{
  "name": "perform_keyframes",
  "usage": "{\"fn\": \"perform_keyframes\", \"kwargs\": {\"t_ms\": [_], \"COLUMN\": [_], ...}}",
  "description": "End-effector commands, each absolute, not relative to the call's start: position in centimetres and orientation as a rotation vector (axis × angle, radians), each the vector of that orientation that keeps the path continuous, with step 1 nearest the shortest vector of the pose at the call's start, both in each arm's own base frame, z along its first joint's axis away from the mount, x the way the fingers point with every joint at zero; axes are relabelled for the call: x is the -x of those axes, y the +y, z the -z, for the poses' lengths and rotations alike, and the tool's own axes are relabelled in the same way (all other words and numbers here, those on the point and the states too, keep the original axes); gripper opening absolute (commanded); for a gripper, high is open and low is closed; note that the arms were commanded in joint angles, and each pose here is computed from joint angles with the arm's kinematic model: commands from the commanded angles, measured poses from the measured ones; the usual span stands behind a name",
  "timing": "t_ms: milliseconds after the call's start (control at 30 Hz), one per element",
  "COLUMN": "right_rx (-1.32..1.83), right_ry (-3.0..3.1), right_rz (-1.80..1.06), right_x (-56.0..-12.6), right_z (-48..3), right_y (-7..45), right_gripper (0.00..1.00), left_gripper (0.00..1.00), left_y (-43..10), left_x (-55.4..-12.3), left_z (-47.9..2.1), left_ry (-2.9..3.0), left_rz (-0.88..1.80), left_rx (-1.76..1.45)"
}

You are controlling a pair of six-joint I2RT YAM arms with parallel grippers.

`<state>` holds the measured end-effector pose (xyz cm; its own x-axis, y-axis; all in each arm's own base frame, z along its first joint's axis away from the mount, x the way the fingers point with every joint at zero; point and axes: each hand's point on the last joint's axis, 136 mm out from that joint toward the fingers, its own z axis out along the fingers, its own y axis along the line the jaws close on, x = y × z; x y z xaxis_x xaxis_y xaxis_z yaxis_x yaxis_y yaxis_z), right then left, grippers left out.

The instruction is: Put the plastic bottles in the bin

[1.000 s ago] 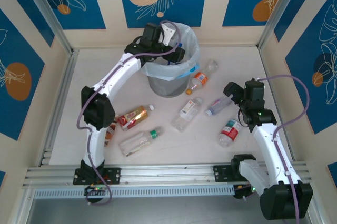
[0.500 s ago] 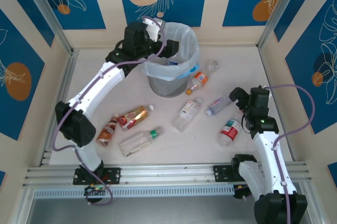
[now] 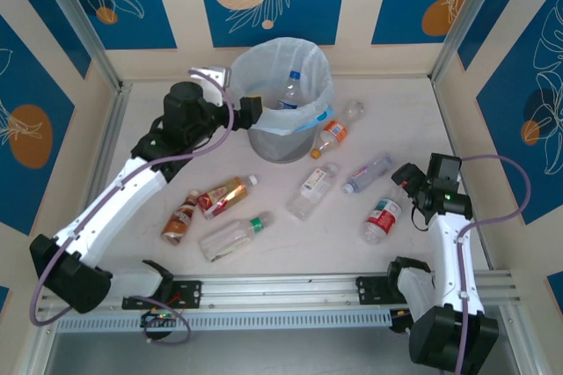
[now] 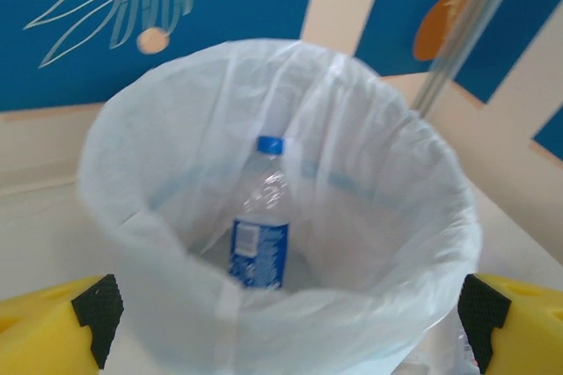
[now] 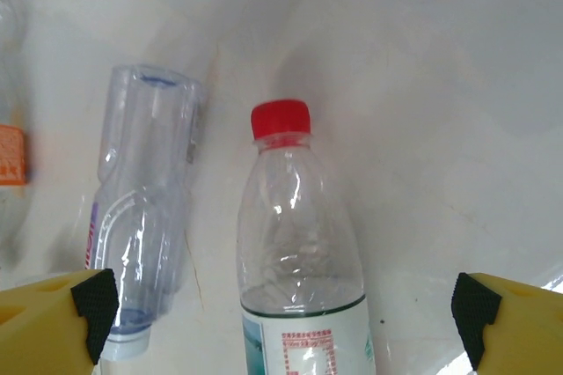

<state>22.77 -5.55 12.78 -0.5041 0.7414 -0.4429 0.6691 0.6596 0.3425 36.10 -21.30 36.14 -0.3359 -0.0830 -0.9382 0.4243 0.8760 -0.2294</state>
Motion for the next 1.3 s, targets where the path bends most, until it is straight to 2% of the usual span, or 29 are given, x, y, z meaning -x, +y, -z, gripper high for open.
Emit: {"fn": "perform_keyframes", "kwargs": {"t_ms": [0,133,300,533,867,1267], "right_rx": [-1.08,-1.191,-1.206,-1.144,-1.089,-1.157], "right_ry": [2.409,2.471,2.533,2.658,2.739,2.834], "right_rz": [-0.299,-0.273,-0.327,-0.389,-0.416,-0.366], "right_x": [-22.7,-21.8,-21.2,-20.9,-21.0,-20.6], "right_z": [-12.2,-10.0,-7.6,-5.2,-3.2,-1.1], "right_y": [-3.5,-3.1,-2.0,-0.2,1.1,1.2], "right_gripper": [0.99,0.99,0.97,0.9,0.86,0.77], "left_gripper": [0.99,0.99,0.99,0.99,0.99,0.99], "left_y": [-16.9,-13.8,-11.9,-14.9,-15.6,-15.7], "left_x": [-35.6,-33.8,-32.1,-31.6,-32.0,-31.6], "left_z": [-34.3,-31.7,-29.7,-30.4,-26.2,-25.9], "left_ry": [1.898,1.953,2.061,2.08,2.086,2.118], "left_rz": [0.411,0.361,0.286,0.384,0.429,0.431], "left_rx": [-0.003,0.167,0.225,-0.027,0.006,-0.015]}}
